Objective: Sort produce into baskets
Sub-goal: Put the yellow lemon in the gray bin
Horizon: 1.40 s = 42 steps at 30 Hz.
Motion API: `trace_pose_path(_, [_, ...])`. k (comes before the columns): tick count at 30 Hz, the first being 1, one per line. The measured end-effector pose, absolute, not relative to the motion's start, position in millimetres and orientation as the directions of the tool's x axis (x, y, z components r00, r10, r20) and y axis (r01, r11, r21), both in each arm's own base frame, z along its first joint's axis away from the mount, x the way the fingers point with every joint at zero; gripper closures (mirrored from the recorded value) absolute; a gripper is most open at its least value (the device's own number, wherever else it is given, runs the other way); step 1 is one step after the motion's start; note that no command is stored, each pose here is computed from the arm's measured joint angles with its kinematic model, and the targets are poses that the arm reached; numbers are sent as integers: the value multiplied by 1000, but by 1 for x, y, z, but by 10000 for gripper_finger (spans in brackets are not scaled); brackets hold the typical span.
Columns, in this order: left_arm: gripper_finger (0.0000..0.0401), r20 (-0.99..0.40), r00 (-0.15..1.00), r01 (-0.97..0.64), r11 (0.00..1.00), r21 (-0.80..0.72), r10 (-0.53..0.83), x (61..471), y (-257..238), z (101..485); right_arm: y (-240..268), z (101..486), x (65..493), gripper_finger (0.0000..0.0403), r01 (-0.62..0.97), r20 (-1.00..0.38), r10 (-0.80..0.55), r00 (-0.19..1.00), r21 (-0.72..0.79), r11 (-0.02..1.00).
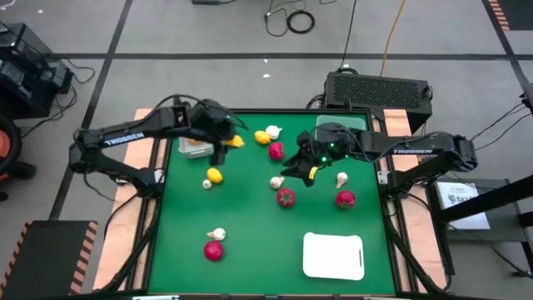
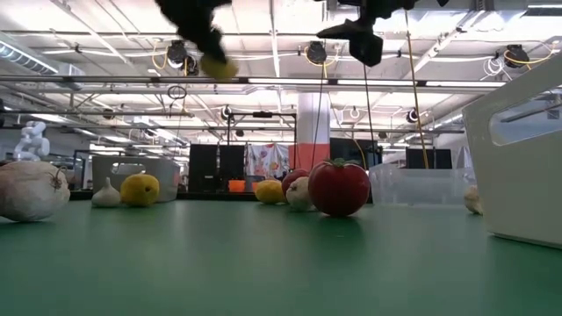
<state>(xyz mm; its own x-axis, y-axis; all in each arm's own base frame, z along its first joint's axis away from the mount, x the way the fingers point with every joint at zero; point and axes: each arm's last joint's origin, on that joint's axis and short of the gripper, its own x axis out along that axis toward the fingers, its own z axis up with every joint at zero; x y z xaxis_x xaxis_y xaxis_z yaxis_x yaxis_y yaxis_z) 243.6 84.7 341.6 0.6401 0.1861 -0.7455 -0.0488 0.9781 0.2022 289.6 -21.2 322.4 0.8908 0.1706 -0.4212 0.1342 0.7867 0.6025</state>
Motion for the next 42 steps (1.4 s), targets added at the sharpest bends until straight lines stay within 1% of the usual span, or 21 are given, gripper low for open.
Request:
trace_pose_path(3, [194,-819,499,-205,957,207,284,228,101,332,-21,321,289,179,134,-432,172,885,592,795])
trace_pose_path(7, [194,-874,332,-391,895,216,356,208,122,319,-21,321,289,179,143,-436,154,887,575,806])
trace_pose_path(10, [194,-898,251,-477,854,210,361,194,136,308,-22,321,289,179,152,-441,140,886,562,813])
trace_pose_path(16, [193,-935,131,-640,749,173,329,171,155,278,-21,319,288,179,160,-460,141,877,556,816])
trace_pose_path(21, [193,-942,104,-704,692,156,319,163,160,255,-21,318,288,179,157,-460,141,877,550,820])
trace_pose_path(28, [193,-934,121,-731,667,145,336,163,161,237,-22,318,289,179,165,-463,122,878,532,831])
trace_pose_path(37, [193,-933,123,-731,667,145,338,163,161,234,-22,318,288,179,173,-467,114,877,528,831])
trace_pose_path(39, [187,-933,124,-731,667,144,337,163,161,234,-22,318,288,179,174,-467,113,877,528,831])
trace_pose_path(42, [164,-934,125,-731,668,141,334,163,161,233,-22,318,288,179,174,-468,113,877,528,831])
